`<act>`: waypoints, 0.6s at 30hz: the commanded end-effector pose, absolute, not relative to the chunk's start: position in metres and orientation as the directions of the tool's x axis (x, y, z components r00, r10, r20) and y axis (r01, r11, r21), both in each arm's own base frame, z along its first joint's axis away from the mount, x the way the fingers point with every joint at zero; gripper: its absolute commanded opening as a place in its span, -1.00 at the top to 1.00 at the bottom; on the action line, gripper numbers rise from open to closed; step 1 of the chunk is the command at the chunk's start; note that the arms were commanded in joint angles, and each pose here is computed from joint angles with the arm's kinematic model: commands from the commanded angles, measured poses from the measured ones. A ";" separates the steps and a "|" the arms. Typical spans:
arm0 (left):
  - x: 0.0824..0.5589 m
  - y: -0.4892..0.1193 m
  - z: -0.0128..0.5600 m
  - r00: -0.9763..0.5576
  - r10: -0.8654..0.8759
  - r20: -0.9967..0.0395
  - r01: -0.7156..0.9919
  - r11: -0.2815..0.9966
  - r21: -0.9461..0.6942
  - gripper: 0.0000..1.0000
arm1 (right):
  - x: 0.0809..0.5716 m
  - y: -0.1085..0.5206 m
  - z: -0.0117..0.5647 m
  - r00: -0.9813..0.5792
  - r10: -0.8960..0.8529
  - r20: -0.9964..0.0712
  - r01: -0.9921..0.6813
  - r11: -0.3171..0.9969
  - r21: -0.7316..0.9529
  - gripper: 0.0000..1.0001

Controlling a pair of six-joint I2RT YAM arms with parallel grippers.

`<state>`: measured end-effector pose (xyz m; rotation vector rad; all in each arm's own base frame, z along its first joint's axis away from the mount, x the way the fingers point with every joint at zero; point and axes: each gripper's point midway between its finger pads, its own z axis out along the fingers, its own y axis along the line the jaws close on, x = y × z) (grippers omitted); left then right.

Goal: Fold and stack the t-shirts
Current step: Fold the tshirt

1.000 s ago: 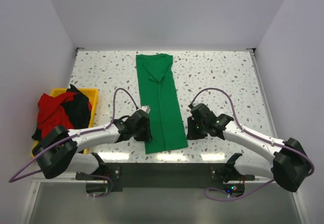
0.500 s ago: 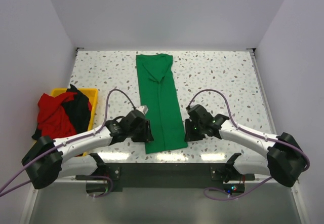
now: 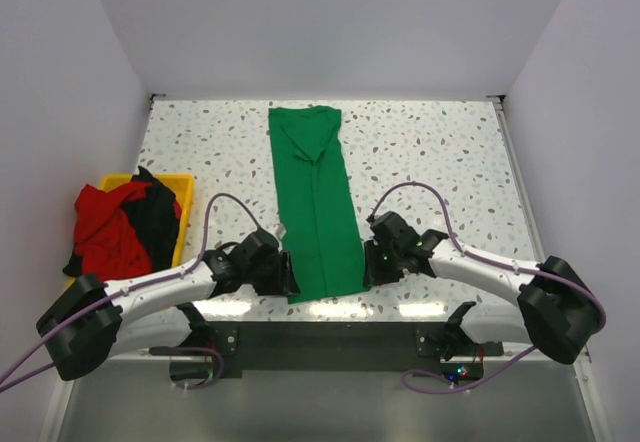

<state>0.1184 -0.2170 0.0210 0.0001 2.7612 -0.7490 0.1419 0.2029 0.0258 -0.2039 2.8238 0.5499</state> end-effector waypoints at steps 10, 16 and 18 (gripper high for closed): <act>0.110 -0.217 0.012 -0.968 -0.100 -0.230 0.038 0.848 -0.529 0.15 | 0.136 0.208 0.018 -0.965 -0.066 -0.254 -0.164 0.907 0.388 0.39; 0.105 -0.216 0.008 -0.973 -0.097 -0.210 0.029 0.850 -0.525 0.42 | 0.133 0.210 0.015 -0.969 -0.058 -0.241 -0.156 0.898 0.410 0.44; 0.104 -0.216 0.008 -0.973 -0.098 -0.208 0.026 0.851 -0.525 0.54 | 0.132 0.212 0.016 -0.970 -0.052 -0.239 -0.152 0.894 0.421 0.54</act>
